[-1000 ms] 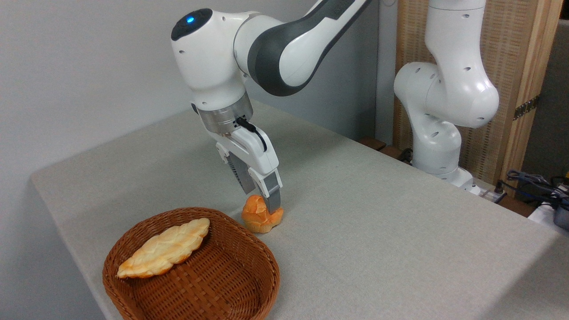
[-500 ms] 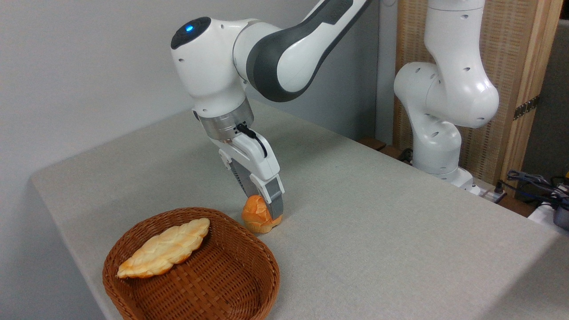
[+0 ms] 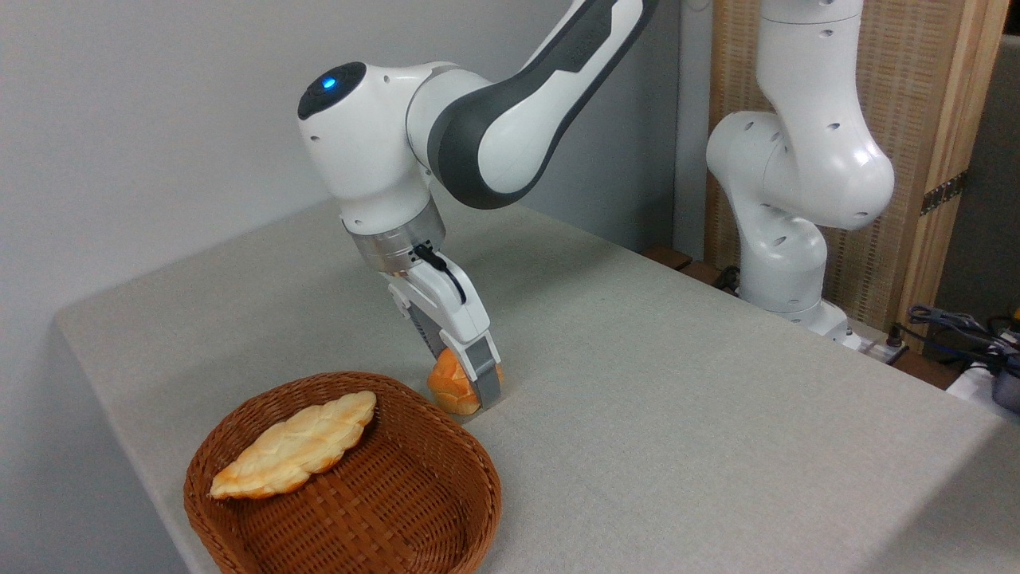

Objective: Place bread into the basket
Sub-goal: 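Close the gripper fingers around the orange bun, then lift the held orange bun up off the table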

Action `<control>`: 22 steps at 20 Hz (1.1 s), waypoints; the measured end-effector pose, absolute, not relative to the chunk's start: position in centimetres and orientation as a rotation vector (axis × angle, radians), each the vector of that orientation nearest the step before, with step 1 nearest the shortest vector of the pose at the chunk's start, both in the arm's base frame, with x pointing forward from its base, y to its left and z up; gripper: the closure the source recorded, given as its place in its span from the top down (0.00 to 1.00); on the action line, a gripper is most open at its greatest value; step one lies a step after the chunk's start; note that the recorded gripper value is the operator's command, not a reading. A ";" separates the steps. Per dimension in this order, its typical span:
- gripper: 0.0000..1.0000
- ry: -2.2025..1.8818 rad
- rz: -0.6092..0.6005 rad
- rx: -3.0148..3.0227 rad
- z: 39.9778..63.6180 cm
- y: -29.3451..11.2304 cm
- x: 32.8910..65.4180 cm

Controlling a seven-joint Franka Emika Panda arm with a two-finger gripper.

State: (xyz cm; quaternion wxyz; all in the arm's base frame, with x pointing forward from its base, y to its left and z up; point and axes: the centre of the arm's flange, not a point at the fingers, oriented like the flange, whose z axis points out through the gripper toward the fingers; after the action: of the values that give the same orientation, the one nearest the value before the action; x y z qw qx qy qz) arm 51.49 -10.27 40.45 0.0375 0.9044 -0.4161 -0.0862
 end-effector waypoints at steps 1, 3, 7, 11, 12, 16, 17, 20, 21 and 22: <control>0.40 -1.277 -0.264 2.776 40.5 -10.3 51.5; 0.40 -1.277 -0.262 2.776 40.5 -10.3 51.5; 0.40 -1.278 -0.259 2.777 40.6 -10.3 51.6; 0.42 -1.278 -0.256 2.777 40.6 -10.3 51.6; 0.42 -1.279 -0.255 2.777 40.7 -10.3 51.6; 0.43 -1.281 -0.234 2.782 41.4 -10.3 51.7; 0.43 -1.283 -0.218 2.786 42.0 -10.3 51.6; 0.46 -1.292 -0.155 2.801 45.0 -10.4 51.5; 0.45 -1.296 -0.131 2.805 46.3 -10.4 51.6; 0.45 -1.300 -0.104 2.810 47.4 -10.5 51.7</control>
State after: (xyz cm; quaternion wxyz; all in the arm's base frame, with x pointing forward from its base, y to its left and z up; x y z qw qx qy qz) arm 51.67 -10.50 47.39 0.0218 0.9068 -0.4197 -0.0334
